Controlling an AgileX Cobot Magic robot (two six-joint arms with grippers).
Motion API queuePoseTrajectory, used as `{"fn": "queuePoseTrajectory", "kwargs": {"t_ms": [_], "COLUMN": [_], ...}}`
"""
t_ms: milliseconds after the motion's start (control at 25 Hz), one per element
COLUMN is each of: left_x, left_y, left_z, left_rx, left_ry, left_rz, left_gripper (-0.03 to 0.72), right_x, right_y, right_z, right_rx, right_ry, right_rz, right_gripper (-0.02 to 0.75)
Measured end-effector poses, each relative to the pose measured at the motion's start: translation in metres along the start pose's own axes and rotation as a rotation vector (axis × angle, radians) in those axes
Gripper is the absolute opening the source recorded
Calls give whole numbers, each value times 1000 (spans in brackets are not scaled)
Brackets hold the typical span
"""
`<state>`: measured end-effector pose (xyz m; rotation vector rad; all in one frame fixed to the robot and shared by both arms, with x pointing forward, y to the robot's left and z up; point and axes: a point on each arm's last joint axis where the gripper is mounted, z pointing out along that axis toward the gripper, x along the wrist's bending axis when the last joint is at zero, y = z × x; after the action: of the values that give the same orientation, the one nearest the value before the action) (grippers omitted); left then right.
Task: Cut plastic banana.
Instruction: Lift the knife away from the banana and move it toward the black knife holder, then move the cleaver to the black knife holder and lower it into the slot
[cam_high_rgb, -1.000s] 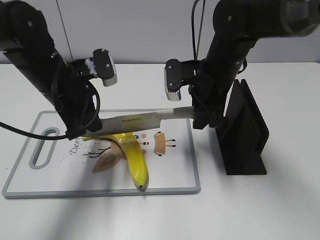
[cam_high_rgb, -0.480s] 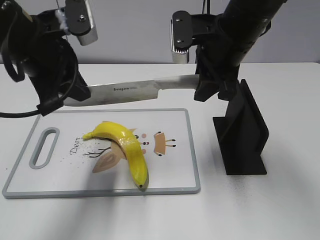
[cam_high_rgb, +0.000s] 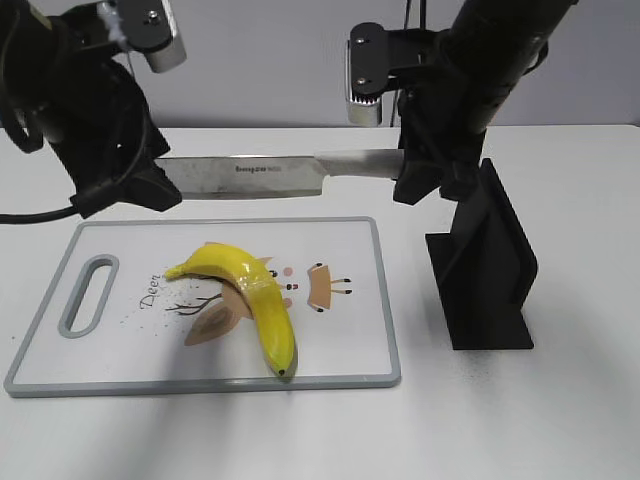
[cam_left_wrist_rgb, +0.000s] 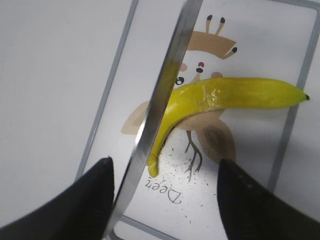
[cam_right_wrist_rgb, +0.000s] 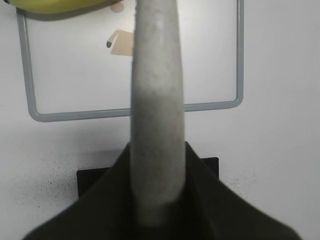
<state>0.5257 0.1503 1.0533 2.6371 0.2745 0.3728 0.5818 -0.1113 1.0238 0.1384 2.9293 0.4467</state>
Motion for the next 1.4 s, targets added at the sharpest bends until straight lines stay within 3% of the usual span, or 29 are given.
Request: {"fn": "queuePoseTrajectory", "kwargs": {"t_ms": [120,280,520,640,840,1000,1160,1400], "left_x": [2,16,34,39,47,55,38,-14], "left_y": [1,5,-1,-11,-46,-67,-73,-83], "left_z": [-11,-35,-70,-81,-93,-104,-111,-118], "left_rx": [-2,24,178,214,264,260,243,208], "left_ry": [52,173,324,330,261,270,256,194], "left_rz": [-37,-197,-460,-600,-827,-926,-954,-988], "left_gripper": [623,623,614,604,594,593,590,586], "right_x": [-1,-2,-12,-15,-17,-18,-16,12], "right_y": [-1,0,11,11,8,1,-16,-46], "right_z": [-2,-9,-35,-47,-56,-72,-104,-131], "right_rx": [14,34,16,53,63,49,-13,-23], "right_ry": [-2,19,-19,-47,-89,-157,-213,-248], "right_rz": [4,48,455,582,787,992,1169,1296], "right_gripper": [163,163,163,163,163,163,163,162]}}
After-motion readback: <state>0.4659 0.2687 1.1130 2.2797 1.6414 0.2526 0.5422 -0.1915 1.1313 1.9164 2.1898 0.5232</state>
